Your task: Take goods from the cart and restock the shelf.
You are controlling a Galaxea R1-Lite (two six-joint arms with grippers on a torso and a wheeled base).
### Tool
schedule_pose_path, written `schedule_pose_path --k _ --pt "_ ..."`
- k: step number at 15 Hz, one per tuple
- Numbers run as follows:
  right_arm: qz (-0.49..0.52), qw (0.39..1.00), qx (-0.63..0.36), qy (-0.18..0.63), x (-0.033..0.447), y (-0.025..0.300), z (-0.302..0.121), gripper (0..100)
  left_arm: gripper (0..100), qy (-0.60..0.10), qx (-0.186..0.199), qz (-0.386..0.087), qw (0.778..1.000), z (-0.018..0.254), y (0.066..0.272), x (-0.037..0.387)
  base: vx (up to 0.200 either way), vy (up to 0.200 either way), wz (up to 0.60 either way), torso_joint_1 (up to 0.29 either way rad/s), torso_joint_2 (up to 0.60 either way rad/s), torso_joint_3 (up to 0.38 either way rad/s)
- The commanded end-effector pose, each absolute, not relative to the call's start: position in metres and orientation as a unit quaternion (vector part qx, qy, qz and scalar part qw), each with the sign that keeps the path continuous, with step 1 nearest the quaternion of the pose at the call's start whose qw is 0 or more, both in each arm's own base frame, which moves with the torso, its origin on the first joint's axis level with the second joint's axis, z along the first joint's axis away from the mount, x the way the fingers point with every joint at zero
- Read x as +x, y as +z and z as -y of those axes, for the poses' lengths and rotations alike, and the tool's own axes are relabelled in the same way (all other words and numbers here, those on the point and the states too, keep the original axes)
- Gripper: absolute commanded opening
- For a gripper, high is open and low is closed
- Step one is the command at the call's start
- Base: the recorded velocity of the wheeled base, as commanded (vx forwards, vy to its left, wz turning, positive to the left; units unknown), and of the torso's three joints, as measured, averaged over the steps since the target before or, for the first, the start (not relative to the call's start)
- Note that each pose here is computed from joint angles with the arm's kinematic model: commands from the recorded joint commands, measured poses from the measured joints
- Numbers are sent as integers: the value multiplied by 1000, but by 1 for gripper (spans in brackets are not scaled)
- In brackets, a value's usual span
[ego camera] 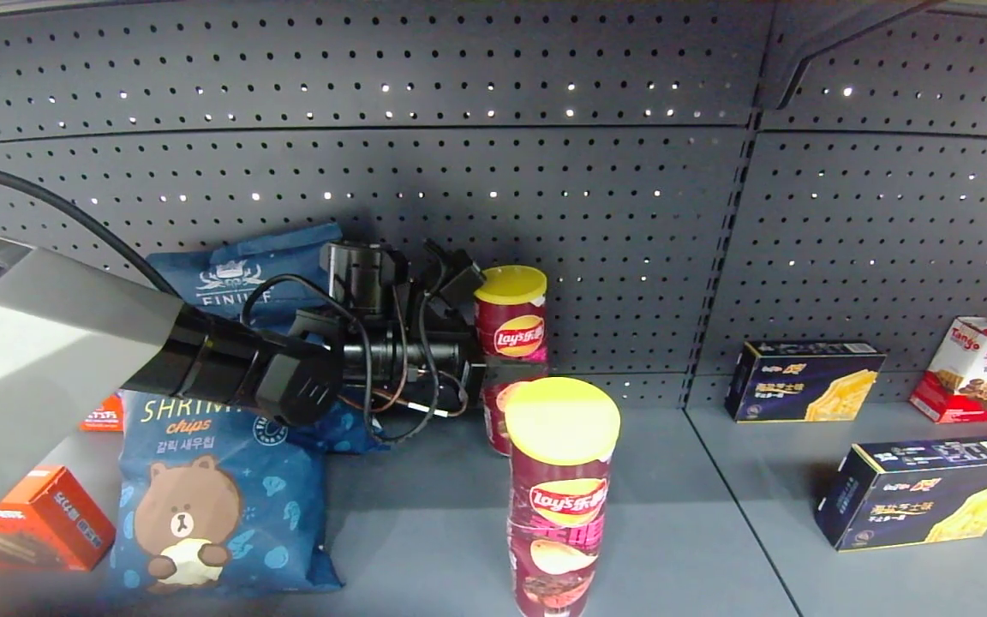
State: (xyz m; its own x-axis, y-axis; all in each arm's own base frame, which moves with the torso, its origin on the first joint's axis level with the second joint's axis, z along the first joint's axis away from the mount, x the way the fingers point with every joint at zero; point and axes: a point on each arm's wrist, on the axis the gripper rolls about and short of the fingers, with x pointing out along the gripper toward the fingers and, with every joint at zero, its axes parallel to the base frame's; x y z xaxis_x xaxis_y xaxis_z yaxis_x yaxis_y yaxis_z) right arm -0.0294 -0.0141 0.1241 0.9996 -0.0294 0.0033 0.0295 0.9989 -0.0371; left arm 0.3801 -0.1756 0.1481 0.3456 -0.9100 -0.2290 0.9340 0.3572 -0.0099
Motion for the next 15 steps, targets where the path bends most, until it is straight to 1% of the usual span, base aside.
schedule_pose_path --k 1,9,15 --pt "-2 1000 -20 -14 -29 123 14 100 0 -563 61 -99 818 175 146 382 0 0 0 0 0 0" --pt "-2 1000 -20 -14 -29 123 14 100 0 -567 59 -111 814 181 135 384 0 0 0 0 0 0" --pt "-2 1000 -19 -15 -29 122 14 100 0 -569 58 -114 813 183 133 384 0 0 0 0 0 0"
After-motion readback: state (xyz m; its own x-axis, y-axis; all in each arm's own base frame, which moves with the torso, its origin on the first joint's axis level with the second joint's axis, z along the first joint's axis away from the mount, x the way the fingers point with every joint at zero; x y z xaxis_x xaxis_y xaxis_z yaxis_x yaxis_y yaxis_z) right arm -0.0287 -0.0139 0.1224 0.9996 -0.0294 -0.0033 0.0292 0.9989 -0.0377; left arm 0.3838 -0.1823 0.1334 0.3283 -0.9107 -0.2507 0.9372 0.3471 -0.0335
